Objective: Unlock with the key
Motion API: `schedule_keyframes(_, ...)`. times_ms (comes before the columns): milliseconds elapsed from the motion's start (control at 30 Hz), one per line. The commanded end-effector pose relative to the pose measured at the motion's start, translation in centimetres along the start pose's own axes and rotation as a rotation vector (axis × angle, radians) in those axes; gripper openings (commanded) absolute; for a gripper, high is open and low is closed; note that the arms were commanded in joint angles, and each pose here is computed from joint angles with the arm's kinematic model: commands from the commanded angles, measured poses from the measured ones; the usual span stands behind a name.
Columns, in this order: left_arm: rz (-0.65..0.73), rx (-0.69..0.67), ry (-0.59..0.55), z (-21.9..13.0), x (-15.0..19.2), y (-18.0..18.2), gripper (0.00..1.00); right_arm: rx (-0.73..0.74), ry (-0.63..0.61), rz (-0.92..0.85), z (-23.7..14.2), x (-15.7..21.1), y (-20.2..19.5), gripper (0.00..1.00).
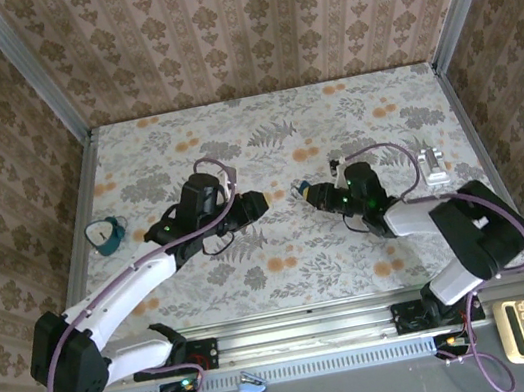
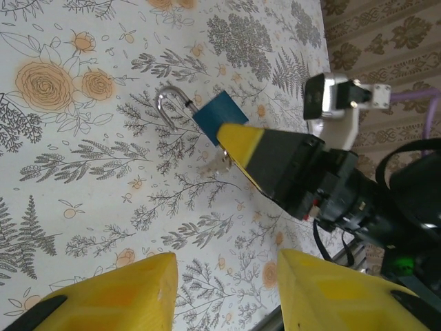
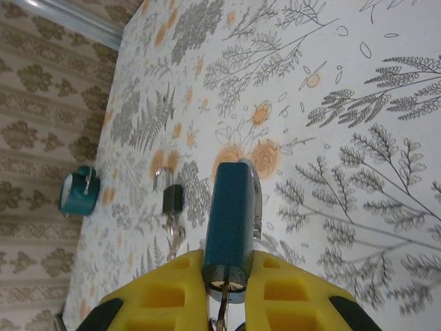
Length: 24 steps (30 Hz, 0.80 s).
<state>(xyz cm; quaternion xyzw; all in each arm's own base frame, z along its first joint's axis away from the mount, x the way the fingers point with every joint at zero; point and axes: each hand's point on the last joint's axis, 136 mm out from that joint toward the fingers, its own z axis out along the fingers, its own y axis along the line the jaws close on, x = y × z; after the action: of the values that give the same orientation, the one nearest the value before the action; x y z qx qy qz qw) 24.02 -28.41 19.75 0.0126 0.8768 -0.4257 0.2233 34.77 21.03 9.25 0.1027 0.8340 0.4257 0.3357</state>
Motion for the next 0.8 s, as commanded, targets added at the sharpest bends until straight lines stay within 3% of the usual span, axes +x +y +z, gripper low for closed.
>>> schedule_keyframes(0, -0.009, 0.017, -0.024, -0.2, -0.3, -0.4, 0.43, -0.138, -0.075, 0.041, 1.0, -3.1, 3.3, 0.02)
schedule_keyframes(267, -0.018, 0.016, -0.032, -0.4, -0.3, -0.3, 0.43, -0.115, -0.03, 0.173, 3.7, -3.0, 1.6, 0.04)
schedule_keyframes(767, -0.03, 0.019, -0.031, -0.1, -0.4, -0.4, 0.43, -0.008, 0.026, 0.258, 4.6, -1.1, -2.1, 0.07)
